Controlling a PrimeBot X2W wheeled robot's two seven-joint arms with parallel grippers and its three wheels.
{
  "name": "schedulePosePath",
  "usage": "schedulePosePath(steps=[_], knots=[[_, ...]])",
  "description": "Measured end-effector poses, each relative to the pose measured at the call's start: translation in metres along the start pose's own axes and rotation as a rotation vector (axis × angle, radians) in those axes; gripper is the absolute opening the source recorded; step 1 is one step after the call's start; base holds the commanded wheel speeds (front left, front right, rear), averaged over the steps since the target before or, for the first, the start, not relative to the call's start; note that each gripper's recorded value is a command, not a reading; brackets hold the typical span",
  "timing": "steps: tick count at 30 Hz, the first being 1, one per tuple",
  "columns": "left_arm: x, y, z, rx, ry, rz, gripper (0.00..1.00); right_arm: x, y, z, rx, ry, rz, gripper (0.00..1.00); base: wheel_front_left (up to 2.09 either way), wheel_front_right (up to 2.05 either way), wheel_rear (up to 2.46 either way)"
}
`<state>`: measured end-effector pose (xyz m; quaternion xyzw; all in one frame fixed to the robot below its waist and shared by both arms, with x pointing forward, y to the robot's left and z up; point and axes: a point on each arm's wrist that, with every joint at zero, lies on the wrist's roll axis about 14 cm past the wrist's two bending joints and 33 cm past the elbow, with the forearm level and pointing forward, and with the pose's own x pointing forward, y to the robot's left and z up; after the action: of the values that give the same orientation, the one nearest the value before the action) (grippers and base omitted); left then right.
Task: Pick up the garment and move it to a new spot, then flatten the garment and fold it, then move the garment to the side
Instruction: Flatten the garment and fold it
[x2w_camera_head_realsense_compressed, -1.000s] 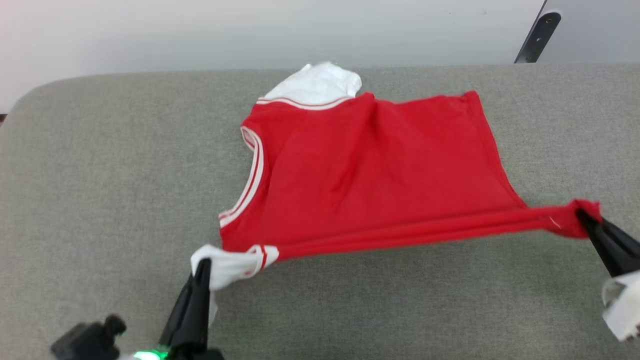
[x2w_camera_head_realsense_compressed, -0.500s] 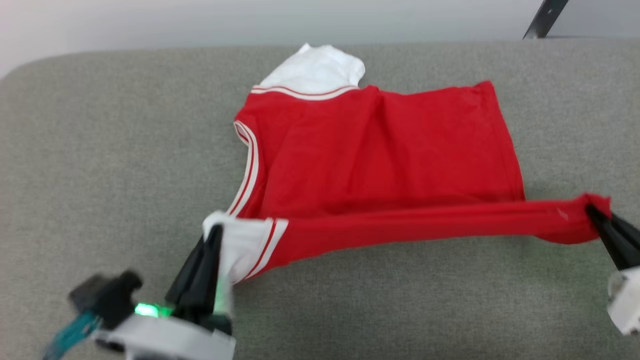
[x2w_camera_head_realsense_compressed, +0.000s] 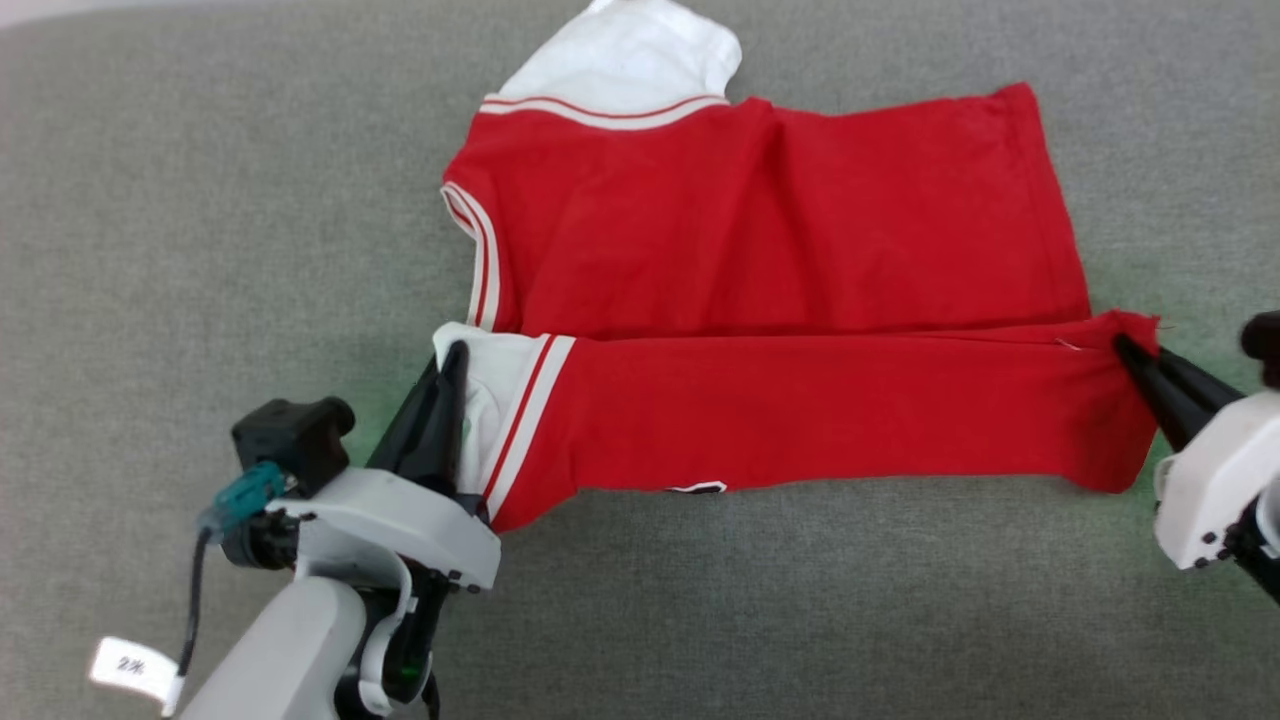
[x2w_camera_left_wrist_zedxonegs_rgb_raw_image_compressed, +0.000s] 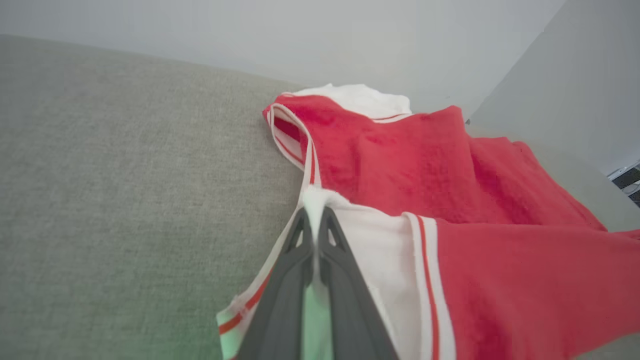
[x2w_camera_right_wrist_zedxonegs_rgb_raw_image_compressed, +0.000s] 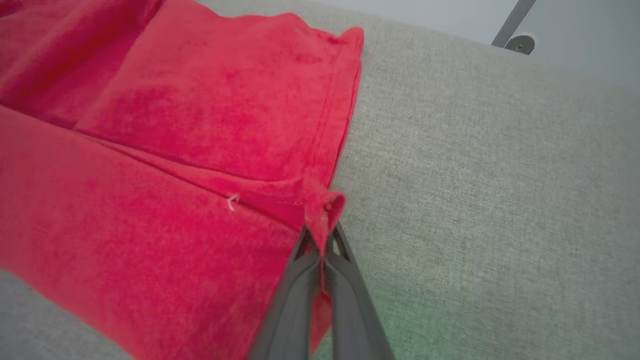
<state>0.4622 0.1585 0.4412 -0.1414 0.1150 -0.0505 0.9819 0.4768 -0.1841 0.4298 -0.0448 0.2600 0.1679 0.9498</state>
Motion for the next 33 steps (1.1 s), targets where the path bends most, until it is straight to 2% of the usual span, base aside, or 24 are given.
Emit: schedulePosePath(steps=[10,22,23,24,25,26,27,28,33], knots=[[0.002,0.017,-0.037,0.058,0.098,0.053,0.0,0.025,0.009,-0.021,-0.027,0.057,0.041,0.0,0.0,0.0,0.0],[0.005,0.019,-0.044,0.061,0.122,0.054,0.0,0.033,0.008,-0.026,-0.024,0.052,0.033,0.0,0.0,0.0,0.0],[0.005,0.018,-0.043,0.061,0.121,0.054,0.06,0.033,0.008,-0.026,-0.024,0.052,0.033,0.0,0.0,0.0,0.0],[0.005,0.018,-0.042,0.06,0.119,0.051,0.18,0.032,0.008,-0.026,-0.022,0.046,0.032,0.0,0.0,0.0,0.0],[0.004,0.017,-0.041,0.058,0.118,0.05,0.38,0.032,0.008,-0.025,-0.021,0.043,0.031,0.16,0.0,0.0,0.0],[0.004,0.017,-0.04,0.055,0.119,0.049,0.64,0.031,0.008,-0.022,-0.02,0.031,0.03,0.42,0.0,0.0,0.0],[0.003,0.016,-0.038,0.055,0.115,0.048,1.0,0.03,0.009,-0.021,-0.016,0.023,0.029,0.84,0.0,0.0,0.0],[0.002,0.016,-0.034,0.052,0.107,0.045,1.0,0.028,0.009,-0.018,-0.009,0.012,0.027,1.0,0.0,0.0,0.0],[-0.004,0.015,-0.003,0.054,0.05,0.033,1.0,0.015,0.01,-0.001,0.017,-0.064,0.013,1.0,0.0,0.0,0.0]])
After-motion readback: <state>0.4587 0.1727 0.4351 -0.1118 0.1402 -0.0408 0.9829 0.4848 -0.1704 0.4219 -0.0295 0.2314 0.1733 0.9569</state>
